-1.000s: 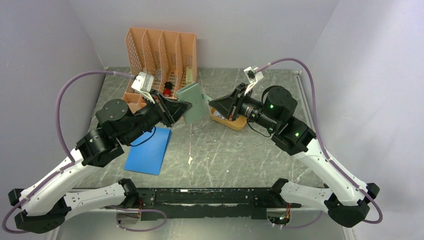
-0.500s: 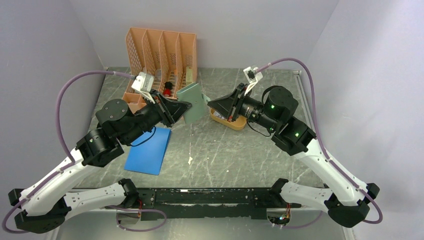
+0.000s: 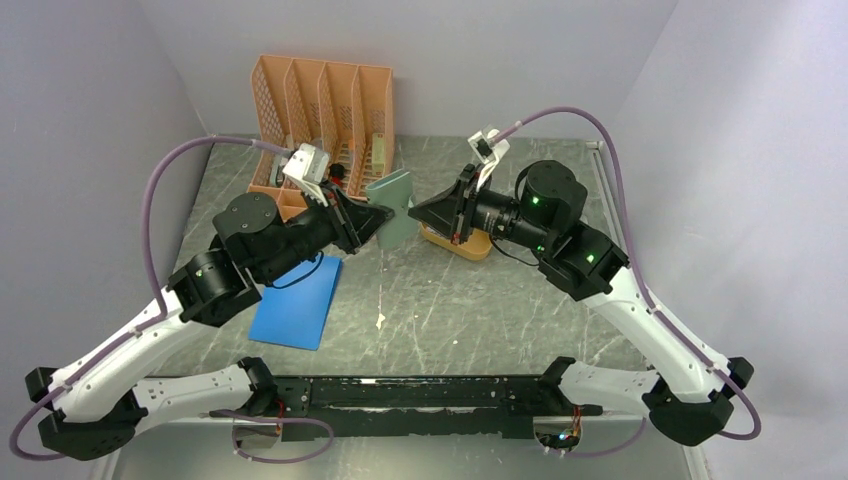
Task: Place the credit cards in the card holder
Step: Close the card holder at the center of the board.
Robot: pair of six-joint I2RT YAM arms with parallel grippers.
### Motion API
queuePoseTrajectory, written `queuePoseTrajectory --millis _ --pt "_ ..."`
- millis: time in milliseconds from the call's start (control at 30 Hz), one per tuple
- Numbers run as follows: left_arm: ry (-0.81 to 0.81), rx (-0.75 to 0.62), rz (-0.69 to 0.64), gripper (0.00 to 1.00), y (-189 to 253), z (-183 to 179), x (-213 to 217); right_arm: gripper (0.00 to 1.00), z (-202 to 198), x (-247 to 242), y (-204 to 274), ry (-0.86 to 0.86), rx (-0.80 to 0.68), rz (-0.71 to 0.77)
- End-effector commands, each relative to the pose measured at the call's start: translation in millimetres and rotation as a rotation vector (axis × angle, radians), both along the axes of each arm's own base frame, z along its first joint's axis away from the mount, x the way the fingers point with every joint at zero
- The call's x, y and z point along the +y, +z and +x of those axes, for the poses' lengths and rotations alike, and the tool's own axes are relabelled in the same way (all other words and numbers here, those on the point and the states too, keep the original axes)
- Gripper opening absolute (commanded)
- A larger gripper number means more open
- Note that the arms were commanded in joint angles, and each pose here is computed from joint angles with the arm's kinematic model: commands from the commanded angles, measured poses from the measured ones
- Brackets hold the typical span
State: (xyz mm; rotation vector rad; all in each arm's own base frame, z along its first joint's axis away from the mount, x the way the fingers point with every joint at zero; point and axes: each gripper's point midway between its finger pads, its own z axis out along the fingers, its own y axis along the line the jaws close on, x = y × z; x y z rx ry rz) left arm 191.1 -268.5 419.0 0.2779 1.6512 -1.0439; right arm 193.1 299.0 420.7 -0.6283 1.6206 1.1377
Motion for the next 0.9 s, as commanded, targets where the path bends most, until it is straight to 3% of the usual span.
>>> queuePoseTrajectory --millis 0,867 --pt "-0.066 -0.047 -0.022 0.05 19.9 -9.1 -7.7 0.00 -2.4 -1.0 4.2 0.024 -0.033 -0.024" --pt "-0.041 -0.048 -0.028 0.05 21.9 -7.5 -2.3 0.00 4.8 -3.4 -13.5 0.007 -0.041 -0.123"
